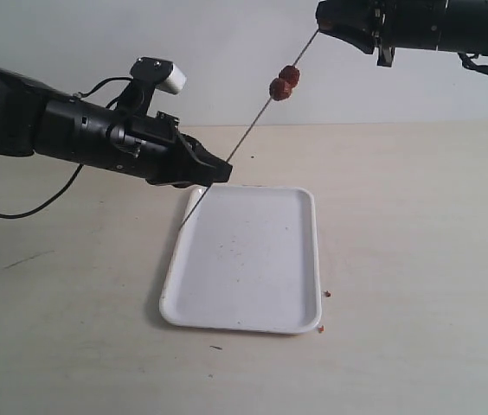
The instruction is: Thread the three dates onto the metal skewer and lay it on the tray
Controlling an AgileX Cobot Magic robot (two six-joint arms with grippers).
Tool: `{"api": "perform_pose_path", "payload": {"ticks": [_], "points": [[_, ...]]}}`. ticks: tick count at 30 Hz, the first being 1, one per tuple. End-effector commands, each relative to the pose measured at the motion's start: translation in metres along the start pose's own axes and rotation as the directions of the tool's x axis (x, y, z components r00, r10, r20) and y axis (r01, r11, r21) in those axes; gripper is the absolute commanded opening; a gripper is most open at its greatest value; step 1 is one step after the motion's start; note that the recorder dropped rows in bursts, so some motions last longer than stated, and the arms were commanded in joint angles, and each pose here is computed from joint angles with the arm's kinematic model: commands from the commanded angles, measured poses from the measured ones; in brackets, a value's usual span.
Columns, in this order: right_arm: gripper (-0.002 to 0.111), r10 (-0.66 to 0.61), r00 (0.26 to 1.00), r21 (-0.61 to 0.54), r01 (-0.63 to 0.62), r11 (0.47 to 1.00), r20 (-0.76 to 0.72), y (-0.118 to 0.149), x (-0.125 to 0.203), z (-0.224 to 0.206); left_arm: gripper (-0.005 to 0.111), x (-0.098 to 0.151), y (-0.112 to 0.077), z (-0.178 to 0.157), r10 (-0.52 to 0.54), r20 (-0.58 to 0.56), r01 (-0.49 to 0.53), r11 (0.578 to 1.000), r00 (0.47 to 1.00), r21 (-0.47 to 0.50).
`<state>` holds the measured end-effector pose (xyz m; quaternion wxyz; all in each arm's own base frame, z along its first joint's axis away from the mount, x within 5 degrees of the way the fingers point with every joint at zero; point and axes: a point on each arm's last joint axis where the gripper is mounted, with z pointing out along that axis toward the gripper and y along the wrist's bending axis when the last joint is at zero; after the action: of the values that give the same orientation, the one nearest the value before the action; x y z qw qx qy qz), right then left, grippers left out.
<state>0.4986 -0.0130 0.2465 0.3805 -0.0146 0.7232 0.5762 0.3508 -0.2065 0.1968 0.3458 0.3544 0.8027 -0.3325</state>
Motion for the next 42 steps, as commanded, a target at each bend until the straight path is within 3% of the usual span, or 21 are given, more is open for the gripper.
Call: {"api": "perform_pose_path", "payload": {"ticks": [1,26,42], "points": [[0.026,-0.002,1.000,-0.016,0.002,1.000,0.001,0.003,-0.001,-0.001,0.000,-0.002,-0.001,-0.001,0.001,0.008,-0.001,1.000,1.000,0.010],[0.026,-0.018,0.999,-0.025,0.017,1.000,-0.042,0.008,0.007,0.014,0.000,-0.004,0.000,-0.001,-0.025,0.025,0.025,1.000,0.999,0.003],[0.024,-0.071,0.982,0.017,0.075,0.997,-0.172,0.008,0.025,0.030,0.000,-0.010,0.001,-0.001,-0.079,0.092,0.080,0.997,0.993,-0.003]]}}
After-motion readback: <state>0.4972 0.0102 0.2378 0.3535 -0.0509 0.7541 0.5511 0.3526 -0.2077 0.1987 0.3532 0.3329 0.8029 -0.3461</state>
